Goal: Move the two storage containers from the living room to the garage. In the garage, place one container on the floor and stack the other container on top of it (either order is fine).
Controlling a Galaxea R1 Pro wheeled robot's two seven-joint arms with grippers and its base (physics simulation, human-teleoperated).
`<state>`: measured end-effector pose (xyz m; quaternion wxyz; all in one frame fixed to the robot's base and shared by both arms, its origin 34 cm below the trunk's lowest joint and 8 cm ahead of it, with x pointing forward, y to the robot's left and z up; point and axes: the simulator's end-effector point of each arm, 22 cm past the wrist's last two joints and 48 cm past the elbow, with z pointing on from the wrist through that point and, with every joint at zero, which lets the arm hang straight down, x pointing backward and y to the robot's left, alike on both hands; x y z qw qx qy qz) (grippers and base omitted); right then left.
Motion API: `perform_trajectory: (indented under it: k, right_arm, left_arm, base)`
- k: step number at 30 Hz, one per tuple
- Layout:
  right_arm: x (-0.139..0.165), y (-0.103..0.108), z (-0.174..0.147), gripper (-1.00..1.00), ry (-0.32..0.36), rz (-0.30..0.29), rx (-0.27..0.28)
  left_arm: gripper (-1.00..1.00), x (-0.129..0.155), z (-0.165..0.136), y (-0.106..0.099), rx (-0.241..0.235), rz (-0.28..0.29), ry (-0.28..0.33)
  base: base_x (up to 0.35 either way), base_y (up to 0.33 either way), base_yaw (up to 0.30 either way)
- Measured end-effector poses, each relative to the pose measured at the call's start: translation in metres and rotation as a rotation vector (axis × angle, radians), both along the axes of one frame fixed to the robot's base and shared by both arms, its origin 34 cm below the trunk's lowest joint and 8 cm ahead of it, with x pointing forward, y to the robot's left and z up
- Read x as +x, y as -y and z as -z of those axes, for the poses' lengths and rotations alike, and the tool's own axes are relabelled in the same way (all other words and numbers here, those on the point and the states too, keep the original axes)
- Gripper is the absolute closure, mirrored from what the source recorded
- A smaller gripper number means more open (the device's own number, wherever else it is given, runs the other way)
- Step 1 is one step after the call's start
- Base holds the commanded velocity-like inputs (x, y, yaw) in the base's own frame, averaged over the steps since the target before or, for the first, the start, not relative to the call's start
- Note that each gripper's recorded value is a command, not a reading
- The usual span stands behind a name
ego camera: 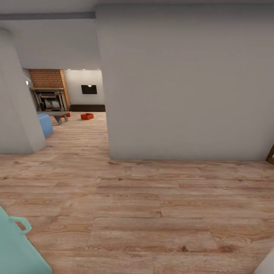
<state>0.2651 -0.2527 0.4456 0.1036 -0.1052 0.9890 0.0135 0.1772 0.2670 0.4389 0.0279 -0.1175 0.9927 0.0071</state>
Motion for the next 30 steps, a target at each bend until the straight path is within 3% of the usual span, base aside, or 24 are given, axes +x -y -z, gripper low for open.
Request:
perform_trajectory:
  k: [30]
  right_arm:
    - [0.0, -0.0007, 0.0, -1.0, 0.0, 0.001, 0.001]
  left_arm:
    - [-1.0, -0.0003, 0.0, 0.0006, -0.001, 0.0, -0.001]
  base:
    - [0.323, 0.0, 0.0]
